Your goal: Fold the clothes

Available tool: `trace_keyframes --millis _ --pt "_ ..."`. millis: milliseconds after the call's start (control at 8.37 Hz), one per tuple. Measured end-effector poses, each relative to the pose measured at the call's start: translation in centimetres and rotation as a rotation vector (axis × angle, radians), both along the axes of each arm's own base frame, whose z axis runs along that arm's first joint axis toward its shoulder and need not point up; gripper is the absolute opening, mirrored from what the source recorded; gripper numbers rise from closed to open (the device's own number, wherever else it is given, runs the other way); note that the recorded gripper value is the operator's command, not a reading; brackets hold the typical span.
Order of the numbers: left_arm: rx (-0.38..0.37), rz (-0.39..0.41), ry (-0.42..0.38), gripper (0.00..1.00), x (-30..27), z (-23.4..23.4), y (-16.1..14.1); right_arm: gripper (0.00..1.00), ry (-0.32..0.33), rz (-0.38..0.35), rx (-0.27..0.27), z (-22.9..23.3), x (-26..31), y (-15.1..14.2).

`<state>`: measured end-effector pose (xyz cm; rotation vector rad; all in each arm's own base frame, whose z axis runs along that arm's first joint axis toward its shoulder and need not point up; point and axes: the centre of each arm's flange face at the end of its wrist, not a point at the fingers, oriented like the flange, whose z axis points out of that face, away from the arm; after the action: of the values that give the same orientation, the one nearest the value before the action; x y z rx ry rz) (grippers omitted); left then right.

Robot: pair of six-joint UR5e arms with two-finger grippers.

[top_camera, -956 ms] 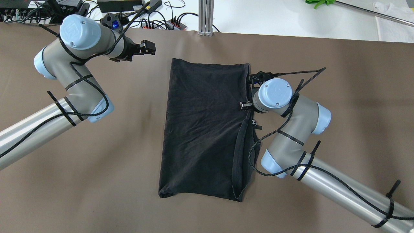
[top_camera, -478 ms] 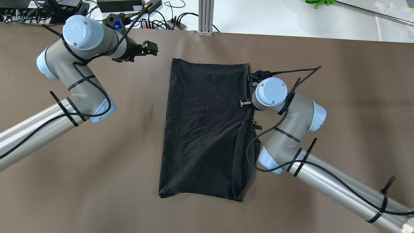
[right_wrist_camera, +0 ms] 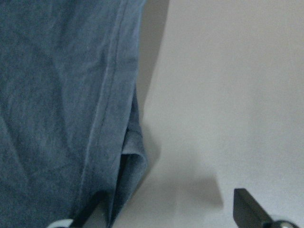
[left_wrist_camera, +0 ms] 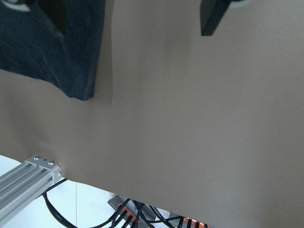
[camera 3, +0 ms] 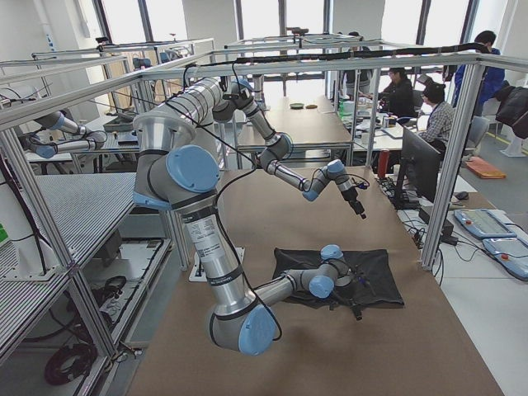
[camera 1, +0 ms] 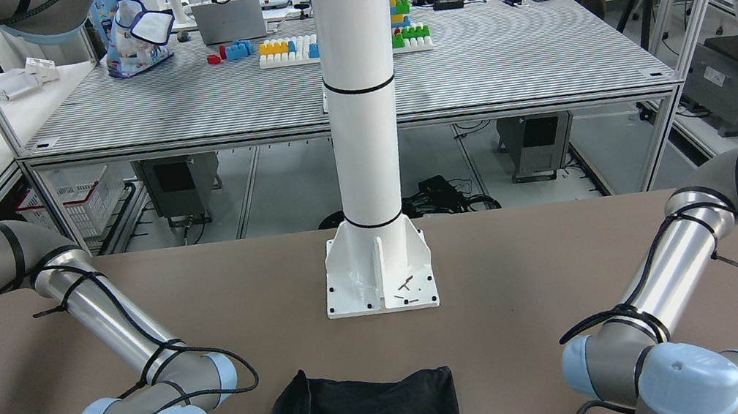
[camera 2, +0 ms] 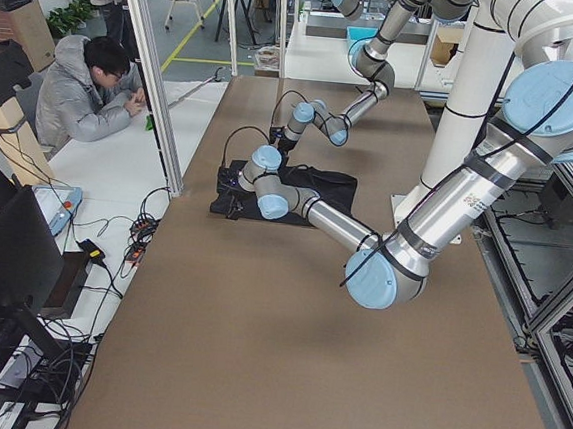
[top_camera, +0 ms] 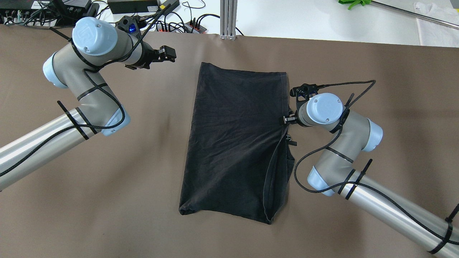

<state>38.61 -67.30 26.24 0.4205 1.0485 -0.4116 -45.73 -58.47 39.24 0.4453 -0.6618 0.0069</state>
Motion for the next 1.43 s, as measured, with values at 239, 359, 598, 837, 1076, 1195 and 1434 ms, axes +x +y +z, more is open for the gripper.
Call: trace_keyframes --millis 239,359,598,837,1076,1195,1434 --pt "-0.001 0.0 0.0 1.0 0.0 0.0 0.0 0.94 -0.082 -0.034 -0.041 -2.4 3.2 -0.8" --pt "-0.001 0.001 0.0 1.0 0.0 0.0 0.0 0.94 -0.122 -0.05 -0.06 -4.0 4.9 -1.0" --pt "0.0 0.0 0.001 1.0 0.0 -0.1 0.0 0.94 -0.195 -0.044 -0.091 -6.7 6.4 -0.9" --pt "0.001 -0.001 0.003 1.0 -0.1 -0.2 -0.1 0.94 -0.314 0.004 -0.127 -9.5 5.1 0.4" --pt "0.006 -0.001 0.008 1.0 0.0 -0.7 -0.1 0.94 -0.405 -0.009 -0.145 -10.9 1.5 3.4" --pt "0.009 -0.001 0.01 1.0 0.0 -1.0 -0.1 0.94 -0.419 -0.024 -0.151 -11.1 0.2 4.5" --pt "0.013 0.0 0.012 1.0 0.2 -1.6 -0.2 0.94 -0.421 -0.047 -0.154 -11.1 -2.0 6.4"
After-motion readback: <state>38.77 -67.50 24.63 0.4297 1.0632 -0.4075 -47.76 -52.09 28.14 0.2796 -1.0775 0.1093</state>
